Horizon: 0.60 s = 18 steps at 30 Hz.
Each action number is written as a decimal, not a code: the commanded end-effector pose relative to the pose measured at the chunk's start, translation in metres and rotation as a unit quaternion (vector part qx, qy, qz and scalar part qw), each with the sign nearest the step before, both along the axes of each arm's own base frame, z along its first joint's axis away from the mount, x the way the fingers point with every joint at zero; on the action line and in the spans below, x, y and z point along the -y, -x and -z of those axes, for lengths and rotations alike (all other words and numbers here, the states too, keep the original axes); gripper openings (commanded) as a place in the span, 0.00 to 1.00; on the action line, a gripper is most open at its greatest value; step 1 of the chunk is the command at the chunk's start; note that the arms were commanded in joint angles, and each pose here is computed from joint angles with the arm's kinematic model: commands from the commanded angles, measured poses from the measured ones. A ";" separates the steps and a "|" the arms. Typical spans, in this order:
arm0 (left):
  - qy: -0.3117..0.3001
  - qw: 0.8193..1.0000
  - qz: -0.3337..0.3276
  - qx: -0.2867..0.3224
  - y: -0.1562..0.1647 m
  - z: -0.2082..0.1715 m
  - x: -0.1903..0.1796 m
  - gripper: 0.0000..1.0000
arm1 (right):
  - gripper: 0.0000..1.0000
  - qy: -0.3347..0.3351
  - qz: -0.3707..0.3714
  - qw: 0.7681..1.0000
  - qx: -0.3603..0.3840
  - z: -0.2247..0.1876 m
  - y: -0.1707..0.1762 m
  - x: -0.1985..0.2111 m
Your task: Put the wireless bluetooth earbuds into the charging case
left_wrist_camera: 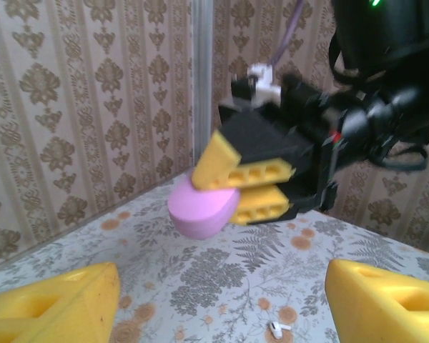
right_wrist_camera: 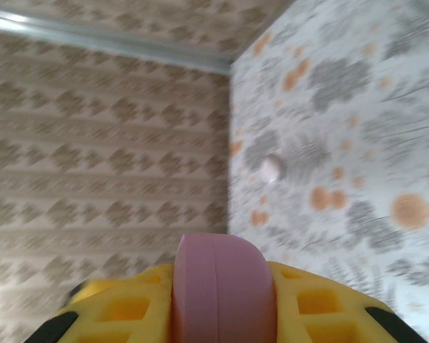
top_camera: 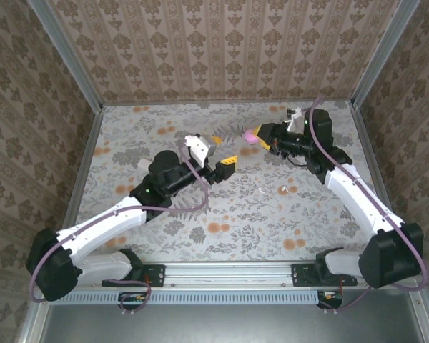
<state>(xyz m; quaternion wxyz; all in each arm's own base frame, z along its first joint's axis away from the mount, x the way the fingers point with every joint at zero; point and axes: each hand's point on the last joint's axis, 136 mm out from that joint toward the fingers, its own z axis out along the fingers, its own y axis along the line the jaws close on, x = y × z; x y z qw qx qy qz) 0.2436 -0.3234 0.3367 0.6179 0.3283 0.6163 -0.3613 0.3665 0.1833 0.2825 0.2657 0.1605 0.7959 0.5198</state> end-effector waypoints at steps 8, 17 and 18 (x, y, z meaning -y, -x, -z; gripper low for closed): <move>0.002 0.999 -0.047 0.015 0.000 -0.008 -0.022 0.77 | 0.25 0.135 0.045 0.982 -0.122 0.153 -0.052 0.039; -0.002 0.998 -0.067 0.018 0.003 -0.008 -0.037 0.77 | 0.24 0.157 0.040 0.972 -0.171 0.210 -0.080 0.038; -0.002 0.997 -0.070 0.019 0.003 -0.008 -0.039 0.77 | 0.24 0.157 0.043 0.971 -0.173 0.214 -0.082 0.039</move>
